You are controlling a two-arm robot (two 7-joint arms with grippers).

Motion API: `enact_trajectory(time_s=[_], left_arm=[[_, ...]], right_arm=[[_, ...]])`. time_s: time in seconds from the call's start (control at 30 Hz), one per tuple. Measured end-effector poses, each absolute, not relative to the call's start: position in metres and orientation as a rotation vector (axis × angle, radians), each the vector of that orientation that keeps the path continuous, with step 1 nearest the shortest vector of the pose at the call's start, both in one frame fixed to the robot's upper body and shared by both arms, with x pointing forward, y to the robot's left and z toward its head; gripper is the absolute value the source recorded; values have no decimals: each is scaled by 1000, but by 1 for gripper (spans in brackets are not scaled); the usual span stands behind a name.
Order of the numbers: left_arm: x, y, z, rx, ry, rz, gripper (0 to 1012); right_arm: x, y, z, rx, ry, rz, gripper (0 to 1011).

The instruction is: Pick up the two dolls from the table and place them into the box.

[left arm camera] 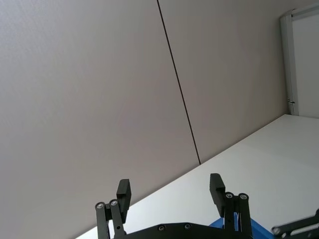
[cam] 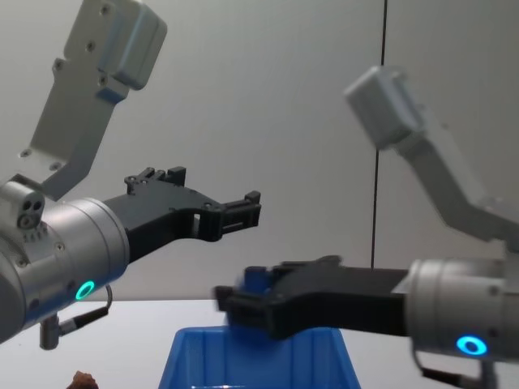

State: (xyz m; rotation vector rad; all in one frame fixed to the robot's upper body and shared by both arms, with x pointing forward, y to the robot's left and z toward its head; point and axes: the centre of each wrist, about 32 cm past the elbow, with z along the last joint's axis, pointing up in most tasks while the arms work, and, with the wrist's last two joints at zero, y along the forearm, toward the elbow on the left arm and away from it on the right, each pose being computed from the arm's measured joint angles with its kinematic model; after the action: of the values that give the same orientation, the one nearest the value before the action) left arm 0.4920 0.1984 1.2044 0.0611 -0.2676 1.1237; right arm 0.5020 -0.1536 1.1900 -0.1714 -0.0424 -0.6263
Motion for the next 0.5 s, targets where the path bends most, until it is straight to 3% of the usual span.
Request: enact_trajectory(time_s=[0.5], left_arm=[[492,198,1204,61,-268,1124,1003]], right_arm=[[512,-122,1194,-179,23,-487,872]])
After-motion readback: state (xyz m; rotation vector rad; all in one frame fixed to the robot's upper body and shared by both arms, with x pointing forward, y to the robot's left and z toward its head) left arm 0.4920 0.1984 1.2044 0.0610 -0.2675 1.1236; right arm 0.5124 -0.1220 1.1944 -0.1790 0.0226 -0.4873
